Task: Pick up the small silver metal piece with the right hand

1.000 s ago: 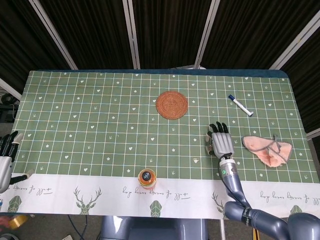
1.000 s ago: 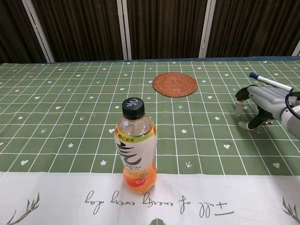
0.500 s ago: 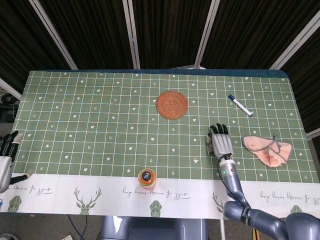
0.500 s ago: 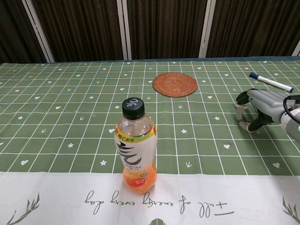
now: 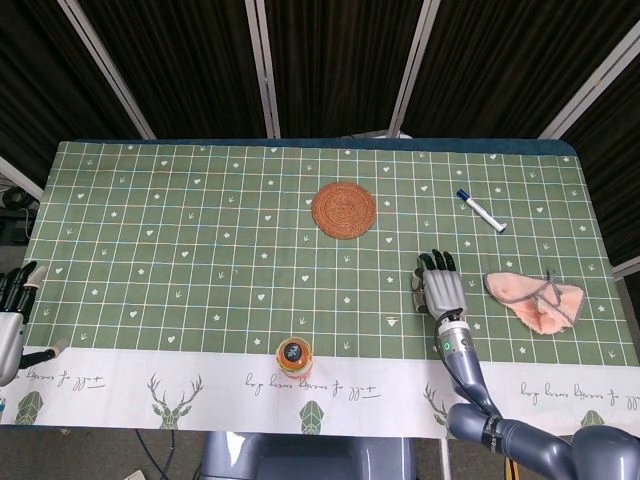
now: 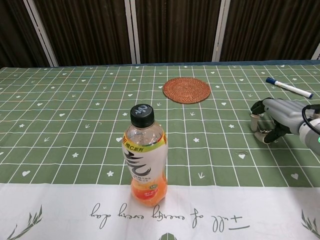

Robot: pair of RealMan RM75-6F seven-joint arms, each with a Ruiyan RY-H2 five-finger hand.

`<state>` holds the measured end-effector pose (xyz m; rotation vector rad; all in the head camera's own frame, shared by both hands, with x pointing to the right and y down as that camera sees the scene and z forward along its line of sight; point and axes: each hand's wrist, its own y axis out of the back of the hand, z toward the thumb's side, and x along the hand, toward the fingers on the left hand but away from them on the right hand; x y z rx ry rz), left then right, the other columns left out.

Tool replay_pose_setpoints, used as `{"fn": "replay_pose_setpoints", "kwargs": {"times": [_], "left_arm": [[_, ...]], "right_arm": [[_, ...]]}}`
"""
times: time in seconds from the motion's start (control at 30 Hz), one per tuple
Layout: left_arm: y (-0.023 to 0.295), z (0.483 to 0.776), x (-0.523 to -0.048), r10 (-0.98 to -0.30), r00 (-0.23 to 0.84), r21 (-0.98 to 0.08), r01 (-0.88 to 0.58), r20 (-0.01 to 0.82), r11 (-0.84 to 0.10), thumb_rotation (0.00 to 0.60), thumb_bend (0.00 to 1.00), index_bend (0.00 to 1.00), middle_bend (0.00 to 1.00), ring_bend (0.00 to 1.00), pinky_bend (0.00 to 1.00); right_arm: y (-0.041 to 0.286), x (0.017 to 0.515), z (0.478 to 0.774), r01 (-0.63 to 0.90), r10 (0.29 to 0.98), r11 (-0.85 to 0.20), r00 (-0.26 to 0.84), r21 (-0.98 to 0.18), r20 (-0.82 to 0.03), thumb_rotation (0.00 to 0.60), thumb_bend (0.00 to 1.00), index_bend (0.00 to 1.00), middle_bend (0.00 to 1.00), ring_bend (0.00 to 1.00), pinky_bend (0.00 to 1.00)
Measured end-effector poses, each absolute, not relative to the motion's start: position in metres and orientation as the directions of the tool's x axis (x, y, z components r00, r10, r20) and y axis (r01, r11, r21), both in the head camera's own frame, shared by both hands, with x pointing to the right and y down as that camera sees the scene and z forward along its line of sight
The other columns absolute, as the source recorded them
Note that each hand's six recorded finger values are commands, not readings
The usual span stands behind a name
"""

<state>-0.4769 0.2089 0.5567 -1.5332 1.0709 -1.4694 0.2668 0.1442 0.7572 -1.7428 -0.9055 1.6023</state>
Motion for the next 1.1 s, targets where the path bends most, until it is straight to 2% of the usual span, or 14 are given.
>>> {"fn": "replay_pose_setpoints", "kwargs": {"times": [0.8,1.1], "left_arm": [[0.209,0.556,-0.475,-0.926,-0.004,-0.924,-0.072,0.376,-0.375,0.6,0.01,0.0,0.0,0.0,0.0],[0.209,0.557,-0.475,-0.926,-0.004,-0.923,-0.074,0.378,-0.377,0.6,0.01,0.0,0.0,0.0,0.0]], "right_arm": [[0.144,0.282,0.761,0.059,0.8,-0.599,0.003,-0.799,-0.6,0.6,0.35,0.45,0.14,0.0,0.04],[0.143,0.276,0.758,0.091,0.813,-0.58,0.017,-0.809,-0.581,0.6,0.36,0.56,0.19,0.0,0.04]]}}
